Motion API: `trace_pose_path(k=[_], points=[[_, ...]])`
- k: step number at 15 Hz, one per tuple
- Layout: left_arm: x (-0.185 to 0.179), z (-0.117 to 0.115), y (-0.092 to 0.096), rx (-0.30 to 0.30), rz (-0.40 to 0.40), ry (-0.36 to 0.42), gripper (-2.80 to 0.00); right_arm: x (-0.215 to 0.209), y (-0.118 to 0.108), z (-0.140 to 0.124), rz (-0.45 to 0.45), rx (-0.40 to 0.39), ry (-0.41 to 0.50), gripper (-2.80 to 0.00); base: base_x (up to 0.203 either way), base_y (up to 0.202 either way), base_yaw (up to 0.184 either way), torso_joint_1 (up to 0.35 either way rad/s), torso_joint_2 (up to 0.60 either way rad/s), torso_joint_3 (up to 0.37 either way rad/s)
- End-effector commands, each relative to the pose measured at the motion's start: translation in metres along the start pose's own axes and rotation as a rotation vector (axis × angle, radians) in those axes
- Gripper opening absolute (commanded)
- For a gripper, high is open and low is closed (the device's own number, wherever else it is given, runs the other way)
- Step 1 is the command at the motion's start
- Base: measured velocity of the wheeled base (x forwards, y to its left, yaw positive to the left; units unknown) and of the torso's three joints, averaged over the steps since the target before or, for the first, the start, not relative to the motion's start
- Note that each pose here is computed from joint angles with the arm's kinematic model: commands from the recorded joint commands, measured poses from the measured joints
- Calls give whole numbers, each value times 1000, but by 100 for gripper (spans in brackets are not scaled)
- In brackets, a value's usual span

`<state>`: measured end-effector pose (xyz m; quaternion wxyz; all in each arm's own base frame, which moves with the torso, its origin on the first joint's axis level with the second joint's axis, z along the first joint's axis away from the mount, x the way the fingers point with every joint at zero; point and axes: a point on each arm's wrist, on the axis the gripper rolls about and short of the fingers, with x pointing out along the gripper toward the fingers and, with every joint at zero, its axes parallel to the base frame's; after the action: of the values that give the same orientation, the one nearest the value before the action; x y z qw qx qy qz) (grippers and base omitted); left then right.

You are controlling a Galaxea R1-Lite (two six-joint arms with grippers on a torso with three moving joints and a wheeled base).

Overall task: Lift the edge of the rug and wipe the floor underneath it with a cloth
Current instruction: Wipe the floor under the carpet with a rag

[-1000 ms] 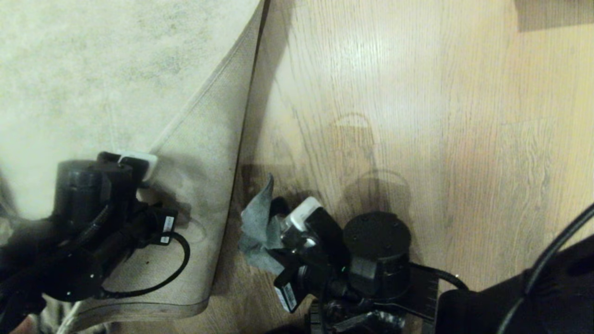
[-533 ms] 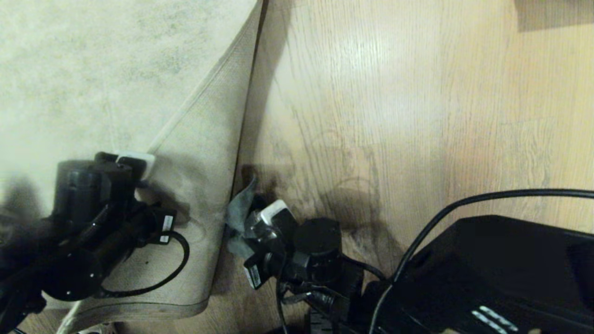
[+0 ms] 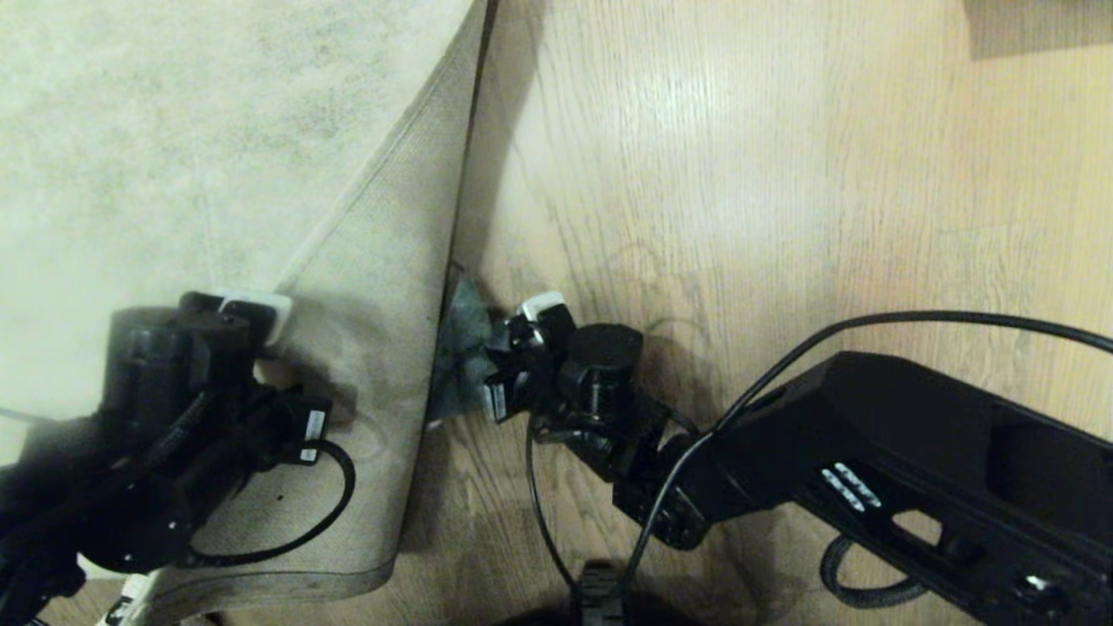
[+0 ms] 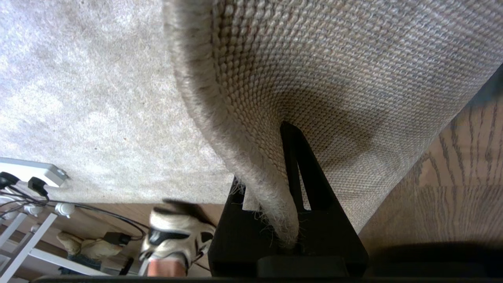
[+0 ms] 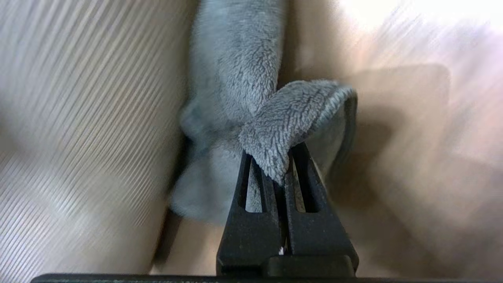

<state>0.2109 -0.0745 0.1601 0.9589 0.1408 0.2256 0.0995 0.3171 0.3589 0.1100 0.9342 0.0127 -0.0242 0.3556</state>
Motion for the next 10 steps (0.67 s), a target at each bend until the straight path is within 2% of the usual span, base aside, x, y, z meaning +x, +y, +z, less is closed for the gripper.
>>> trace_pose_path(k=[1, 5, 7, 10], points=[[0, 0, 0, -1, 3, -1, -280, 13, -16, 24, -39, 0, -73, -280, 0, 0, 0, 0, 0, 0], [-1, 1, -1, 1, 1, -4, -280, 12, -32, 76, -77, -16, -145, -280, 0, 0, 0, 0, 0, 0], [-2, 1, 0, 0, 2, -6, -280, 2, -41, 101, -99, -61, -180, -280, 0, 0, 0, 0, 0, 0], [-2, 1, 0, -2, 1, -8, -280, -17, -46, 135, -115, -76, -222, -280, 0, 0, 0, 0, 0, 0]])
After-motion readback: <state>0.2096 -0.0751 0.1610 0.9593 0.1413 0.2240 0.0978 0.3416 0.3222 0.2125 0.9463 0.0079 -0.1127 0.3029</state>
